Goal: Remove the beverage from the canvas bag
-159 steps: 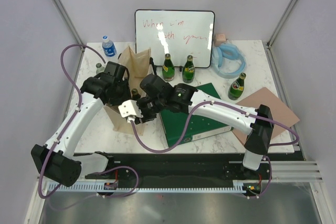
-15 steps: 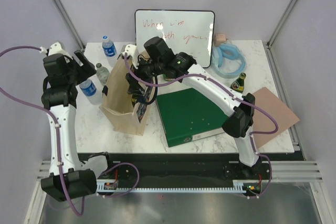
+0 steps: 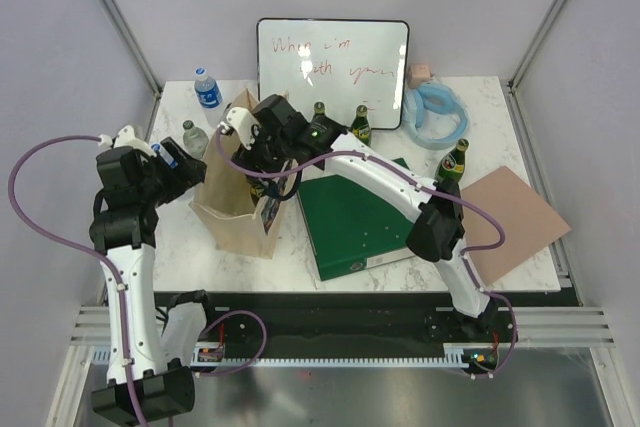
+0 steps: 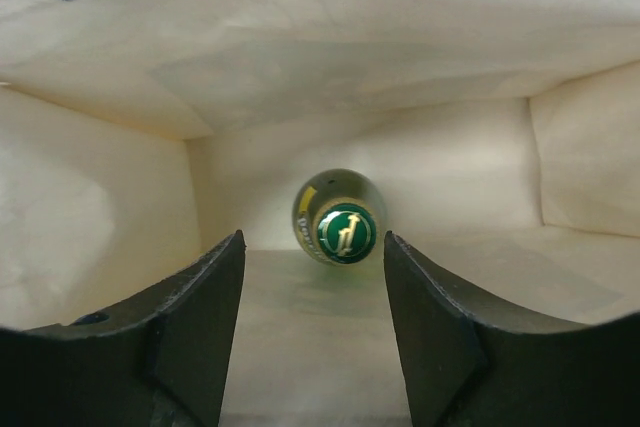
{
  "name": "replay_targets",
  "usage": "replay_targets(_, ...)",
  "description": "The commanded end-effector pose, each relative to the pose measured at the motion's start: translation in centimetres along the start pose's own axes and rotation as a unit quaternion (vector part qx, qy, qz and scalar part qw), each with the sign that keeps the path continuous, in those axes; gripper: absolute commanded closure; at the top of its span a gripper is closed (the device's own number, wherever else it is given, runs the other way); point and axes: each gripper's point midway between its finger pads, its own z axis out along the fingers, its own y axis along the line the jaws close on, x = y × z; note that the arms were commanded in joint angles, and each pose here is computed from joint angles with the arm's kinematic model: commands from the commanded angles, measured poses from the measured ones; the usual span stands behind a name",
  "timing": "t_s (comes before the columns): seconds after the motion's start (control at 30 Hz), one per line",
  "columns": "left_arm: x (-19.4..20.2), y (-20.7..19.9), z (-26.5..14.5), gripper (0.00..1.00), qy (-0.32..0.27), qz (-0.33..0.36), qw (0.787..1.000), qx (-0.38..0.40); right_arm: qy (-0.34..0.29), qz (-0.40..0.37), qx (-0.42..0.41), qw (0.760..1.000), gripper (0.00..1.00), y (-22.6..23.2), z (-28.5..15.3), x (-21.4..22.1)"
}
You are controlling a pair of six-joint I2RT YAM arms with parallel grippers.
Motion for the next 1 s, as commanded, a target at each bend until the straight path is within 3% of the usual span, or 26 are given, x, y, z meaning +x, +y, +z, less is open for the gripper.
replay_targets(0.0,1.2,-0.8,-1.0,0.12,0.011,-0.021,0.999,0.025,-0.001,-0.008,0.051,0.999,0.37,-2.1,0.0,-0.5)
replay_targets(0.37,2.5,-0.9,-1.2,0.12,0.026,-0.033,0.998,0.035,0.022,-0.015,0.046,0.999,0.53,-1.9,2.0,1.2)
replay_targets(0.63,2.7,-1.0,-1.2,0.12,0.028,-0.031,0.998,0.037,0.006,-0.029,0.024,0.999,0.73,-1.1,2.1,0.1)
replay_targets(0.97,2.8,-1.0,-1.2,0.12,0.032,-0.029,0.998,0.039,0.004,-0.029,0.020,0.999,0.53,-1.1,2.8,0.2)
